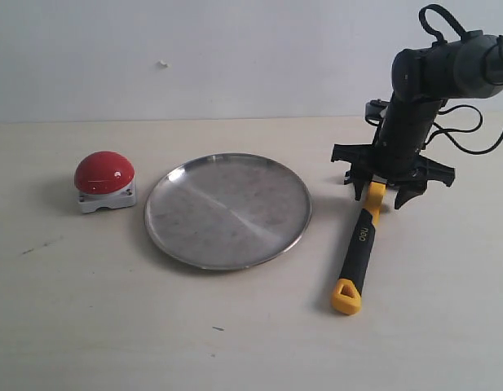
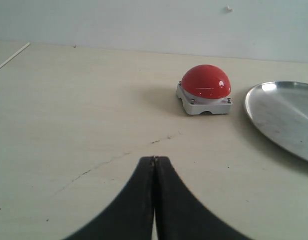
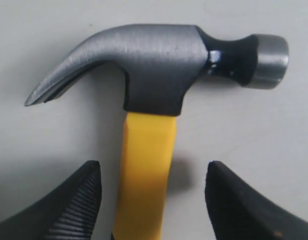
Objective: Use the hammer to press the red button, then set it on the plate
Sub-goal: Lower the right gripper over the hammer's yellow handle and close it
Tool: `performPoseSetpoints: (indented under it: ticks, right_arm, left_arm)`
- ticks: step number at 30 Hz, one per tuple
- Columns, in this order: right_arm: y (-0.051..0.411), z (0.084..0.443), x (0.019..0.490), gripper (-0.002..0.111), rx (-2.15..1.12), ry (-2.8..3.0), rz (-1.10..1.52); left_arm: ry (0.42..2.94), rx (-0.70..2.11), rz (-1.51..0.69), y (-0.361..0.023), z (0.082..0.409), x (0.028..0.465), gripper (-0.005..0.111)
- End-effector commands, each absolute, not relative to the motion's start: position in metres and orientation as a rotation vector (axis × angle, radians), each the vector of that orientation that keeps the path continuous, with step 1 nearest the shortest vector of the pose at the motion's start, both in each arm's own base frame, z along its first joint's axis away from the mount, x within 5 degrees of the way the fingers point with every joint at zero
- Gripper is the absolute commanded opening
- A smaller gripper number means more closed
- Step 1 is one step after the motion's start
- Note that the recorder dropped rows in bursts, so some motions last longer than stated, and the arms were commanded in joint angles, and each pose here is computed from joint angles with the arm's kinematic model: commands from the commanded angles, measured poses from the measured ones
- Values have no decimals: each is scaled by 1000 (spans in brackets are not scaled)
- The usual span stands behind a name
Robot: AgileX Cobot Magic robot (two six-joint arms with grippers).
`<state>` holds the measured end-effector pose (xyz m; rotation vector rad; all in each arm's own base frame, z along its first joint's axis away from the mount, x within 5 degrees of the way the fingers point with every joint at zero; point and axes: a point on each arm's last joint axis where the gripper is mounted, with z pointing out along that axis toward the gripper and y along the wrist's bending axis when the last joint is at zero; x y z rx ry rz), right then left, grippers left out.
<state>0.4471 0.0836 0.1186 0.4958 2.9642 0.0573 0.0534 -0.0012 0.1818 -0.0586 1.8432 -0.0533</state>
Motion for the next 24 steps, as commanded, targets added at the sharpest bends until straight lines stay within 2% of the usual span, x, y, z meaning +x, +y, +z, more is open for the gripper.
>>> performPoseSetpoints:
  ticks: [1,15,24]
  right_arm:
    - [82,117,447,59,488,2971,40]
    - [82,117,447,59,489,2975,38]
    - [82,116,445,44,536,2984,31]
  left_arm:
    - [1835,-57,-53,-1,181,53,0]
    - [1835,-57,-53,-1,181,53,0]
    - [1835,-57,-53,-1,181,53,0]
